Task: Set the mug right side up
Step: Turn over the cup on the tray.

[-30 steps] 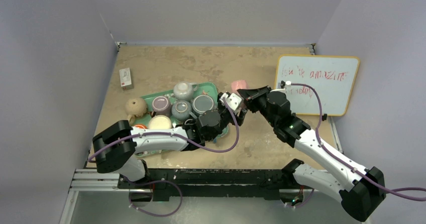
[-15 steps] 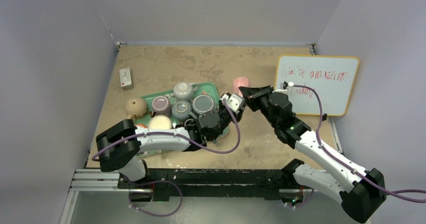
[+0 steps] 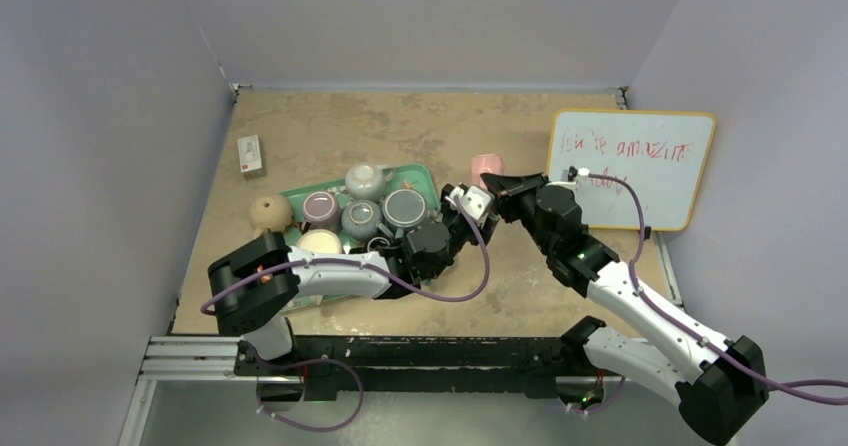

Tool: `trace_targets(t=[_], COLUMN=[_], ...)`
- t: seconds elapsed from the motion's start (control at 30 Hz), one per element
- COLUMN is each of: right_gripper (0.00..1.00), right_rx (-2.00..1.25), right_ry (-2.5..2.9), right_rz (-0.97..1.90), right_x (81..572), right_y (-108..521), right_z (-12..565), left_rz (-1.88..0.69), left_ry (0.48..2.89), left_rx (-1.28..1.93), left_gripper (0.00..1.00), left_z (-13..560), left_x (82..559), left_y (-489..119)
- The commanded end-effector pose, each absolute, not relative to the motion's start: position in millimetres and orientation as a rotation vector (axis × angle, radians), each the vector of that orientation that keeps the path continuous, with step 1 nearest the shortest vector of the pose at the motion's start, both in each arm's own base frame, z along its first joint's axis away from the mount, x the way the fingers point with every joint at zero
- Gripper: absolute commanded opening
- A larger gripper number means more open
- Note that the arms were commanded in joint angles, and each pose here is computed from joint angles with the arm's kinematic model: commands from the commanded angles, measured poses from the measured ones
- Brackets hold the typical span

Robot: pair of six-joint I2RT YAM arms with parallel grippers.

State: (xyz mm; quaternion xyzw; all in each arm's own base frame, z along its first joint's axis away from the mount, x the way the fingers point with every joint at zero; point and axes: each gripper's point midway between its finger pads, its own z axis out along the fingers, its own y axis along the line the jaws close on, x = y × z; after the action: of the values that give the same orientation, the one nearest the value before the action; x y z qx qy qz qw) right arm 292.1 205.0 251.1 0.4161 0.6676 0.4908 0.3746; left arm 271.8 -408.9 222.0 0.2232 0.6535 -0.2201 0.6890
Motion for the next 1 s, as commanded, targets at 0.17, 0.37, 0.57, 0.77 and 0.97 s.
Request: trace_targets(t=[0.17, 0.37, 0.57, 0.77, 0.97], right_gripper=[0.00, 0.00, 0.00, 0.00, 0.27], right_rx=[0.997, 1.001, 0.984, 0.974, 0.983], right_ry=[1.665, 1.734, 1.766, 1.803, 1.863], right_rz=[1.505, 1.481, 1.459, 1.347, 1.247], right_x=[269.9, 257.9, 253.2, 247.7, 237.9], right_y=[225.6, 222.5, 221.5, 207.5, 194.5], right_z=[284.4, 256.1, 242.1, 219.7, 188.5], left_rz=[-0.593, -0.564, -0.547, -0.488, -0.441], left_ry=[1.295, 1.301, 1.311, 1.385, 1.478], left_rx=[0.411, 0.427, 0.476, 0.542, 0.585], left_gripper=[0.28, 0.04, 0.00, 0.00, 0.00], left_z=[279.1, 269.6, 263.0, 252.0, 239.4], left_x=[275.0, 272.4, 268.0, 269.1, 271.0], left_y=[-424.4, -413.4, -410.3, -407.8, -408.2])
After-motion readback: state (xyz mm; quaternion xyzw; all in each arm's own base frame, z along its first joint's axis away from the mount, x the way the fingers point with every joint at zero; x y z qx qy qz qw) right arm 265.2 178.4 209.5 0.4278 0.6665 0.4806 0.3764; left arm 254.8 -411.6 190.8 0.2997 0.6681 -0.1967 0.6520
